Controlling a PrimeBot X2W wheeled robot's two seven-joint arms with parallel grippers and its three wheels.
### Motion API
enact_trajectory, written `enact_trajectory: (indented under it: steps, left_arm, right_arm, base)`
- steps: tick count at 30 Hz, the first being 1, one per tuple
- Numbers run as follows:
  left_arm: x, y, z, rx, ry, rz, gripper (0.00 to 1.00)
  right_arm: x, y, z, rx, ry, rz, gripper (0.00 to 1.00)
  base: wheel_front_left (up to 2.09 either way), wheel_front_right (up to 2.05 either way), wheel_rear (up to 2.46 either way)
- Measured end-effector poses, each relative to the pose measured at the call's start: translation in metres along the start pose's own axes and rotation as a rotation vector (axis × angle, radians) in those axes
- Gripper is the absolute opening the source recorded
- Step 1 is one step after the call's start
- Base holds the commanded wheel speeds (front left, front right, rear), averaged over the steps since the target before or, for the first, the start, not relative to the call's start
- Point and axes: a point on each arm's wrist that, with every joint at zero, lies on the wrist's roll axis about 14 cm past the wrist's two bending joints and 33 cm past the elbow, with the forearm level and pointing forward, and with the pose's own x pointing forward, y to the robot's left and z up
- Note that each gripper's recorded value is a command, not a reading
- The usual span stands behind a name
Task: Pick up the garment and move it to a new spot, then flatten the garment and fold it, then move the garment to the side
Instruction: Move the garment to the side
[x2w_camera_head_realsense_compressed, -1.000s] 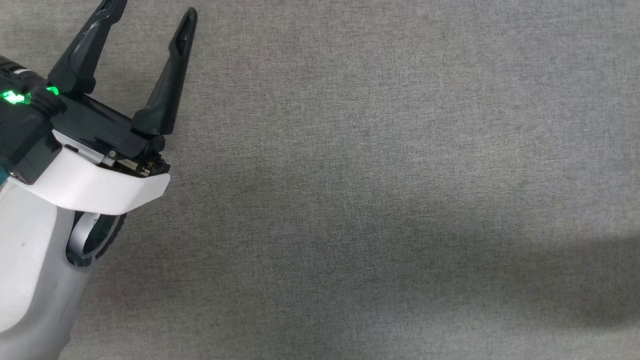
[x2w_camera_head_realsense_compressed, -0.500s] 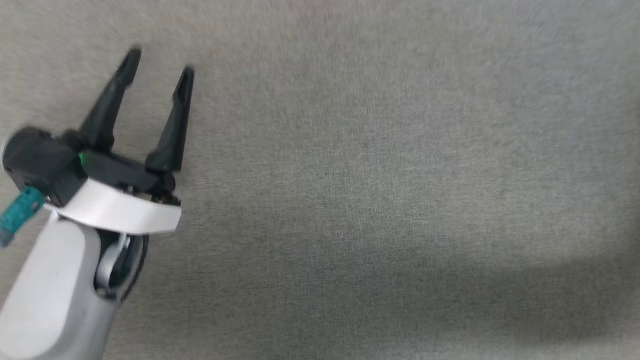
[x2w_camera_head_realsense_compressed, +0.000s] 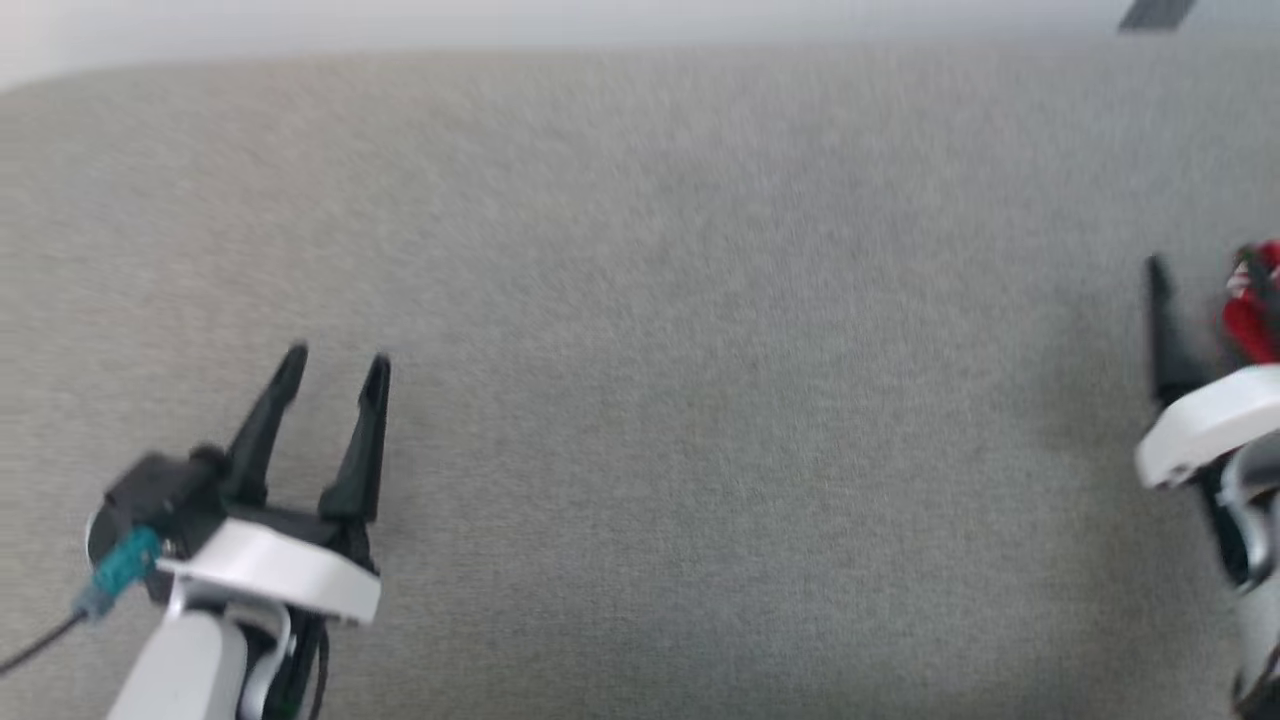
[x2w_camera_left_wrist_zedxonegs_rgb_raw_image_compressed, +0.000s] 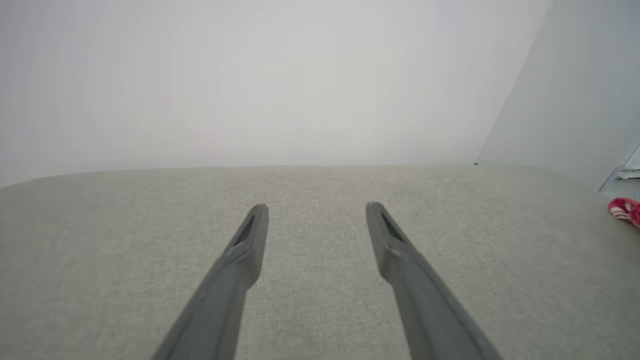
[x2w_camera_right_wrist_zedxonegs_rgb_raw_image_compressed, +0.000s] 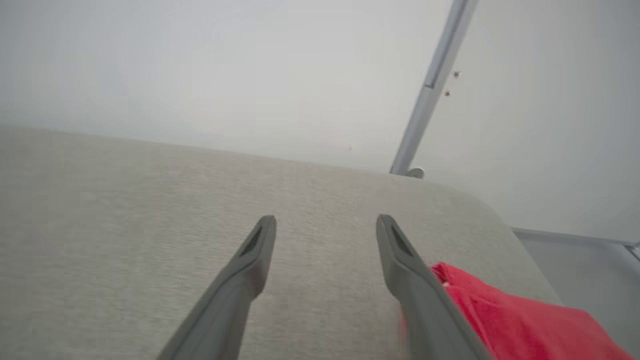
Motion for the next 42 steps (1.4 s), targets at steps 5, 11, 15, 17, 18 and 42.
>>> enact_trajectory:
  steps: [5,11,15,17,18,42]
  left_arm:
    - [-0.035,0.009,0.003,-0.016,0.001,0.071,1.0]
    - [-0.07,0.019,0.012,-0.018,-0.026,0.147,1.0]
    - [-0.091,0.021,0.015,-0.02,-0.037,0.18,1.0]
    - [-0.1,0.021,0.015,-0.025,-0.042,0.195,1.0]
    - [-0.104,0.021,0.016,-0.027,-0.046,0.201,1.0]
    - [-0.153,0.01,0.02,-0.034,-0.08,0.243,1.0]
  right_arm:
    - [-0.019,0.034,0.011,0.071,-0.062,0.071,1.0]
    - [-0.044,0.058,0.021,0.137,-0.131,0.115,1.0]
    - [-0.062,0.076,0.026,0.184,-0.163,0.149,1.0]
    - [-0.072,0.083,0.029,0.21,-0.18,0.157,1.0]
    - [-0.076,0.085,0.03,0.221,-0.186,0.16,1.0]
    - [-0.138,0.064,0.028,0.293,-0.24,0.055,1.0]
  base:
    - [0.0,0.0,0.0]
    - [0.0,0.0,0.0]
    - [0.0,0.0,0.0]
    - [0.0,0.0,0.0]
    - [0.0,0.0,0.0]
    - [0.0,0.0,0.0]
